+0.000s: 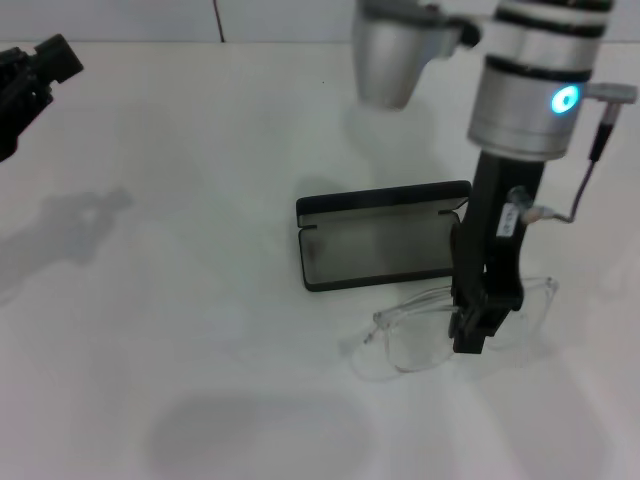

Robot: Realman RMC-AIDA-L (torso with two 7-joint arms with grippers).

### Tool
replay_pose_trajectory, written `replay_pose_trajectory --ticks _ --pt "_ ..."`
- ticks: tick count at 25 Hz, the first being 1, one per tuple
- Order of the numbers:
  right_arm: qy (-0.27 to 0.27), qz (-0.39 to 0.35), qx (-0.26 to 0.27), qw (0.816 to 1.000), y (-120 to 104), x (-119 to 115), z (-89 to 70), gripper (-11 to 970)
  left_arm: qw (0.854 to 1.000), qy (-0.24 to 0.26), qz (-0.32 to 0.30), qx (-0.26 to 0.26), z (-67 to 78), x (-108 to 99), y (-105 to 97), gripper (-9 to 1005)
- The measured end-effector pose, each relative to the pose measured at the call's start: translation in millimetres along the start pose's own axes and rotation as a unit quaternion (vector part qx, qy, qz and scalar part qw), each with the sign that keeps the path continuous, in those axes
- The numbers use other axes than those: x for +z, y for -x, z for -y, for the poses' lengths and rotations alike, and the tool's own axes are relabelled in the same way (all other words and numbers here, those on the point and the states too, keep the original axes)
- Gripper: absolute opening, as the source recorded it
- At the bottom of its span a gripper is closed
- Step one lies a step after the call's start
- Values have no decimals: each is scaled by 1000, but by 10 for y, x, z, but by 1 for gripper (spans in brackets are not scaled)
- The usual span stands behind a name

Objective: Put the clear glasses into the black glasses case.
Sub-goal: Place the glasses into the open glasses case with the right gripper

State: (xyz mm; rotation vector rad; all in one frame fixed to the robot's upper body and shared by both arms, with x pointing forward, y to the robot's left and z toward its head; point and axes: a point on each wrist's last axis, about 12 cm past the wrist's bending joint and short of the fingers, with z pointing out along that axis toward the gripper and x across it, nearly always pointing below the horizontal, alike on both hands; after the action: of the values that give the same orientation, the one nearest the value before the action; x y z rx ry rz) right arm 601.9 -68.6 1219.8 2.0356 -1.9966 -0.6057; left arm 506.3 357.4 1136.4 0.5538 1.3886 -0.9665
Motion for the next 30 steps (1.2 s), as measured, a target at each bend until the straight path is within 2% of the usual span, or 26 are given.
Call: replay_pose_trajectory --ticks 5,12,21,30 --pt "-53 -36 -6 998 217 160 51 118 1000 -3 -12 10 19 29 -64 70" --pt "-118 -5 20 993 360 198 172 117 1000 -6 -28 5 40 52 -136 69" --pt "-149 16 59 987 332 221 274 117 1000 -3 -30 -1 68 26 -179 69" --pt "-176 4 70 982 265 209 347 117 1000 -3 -29 -2 75 36 -189 69"
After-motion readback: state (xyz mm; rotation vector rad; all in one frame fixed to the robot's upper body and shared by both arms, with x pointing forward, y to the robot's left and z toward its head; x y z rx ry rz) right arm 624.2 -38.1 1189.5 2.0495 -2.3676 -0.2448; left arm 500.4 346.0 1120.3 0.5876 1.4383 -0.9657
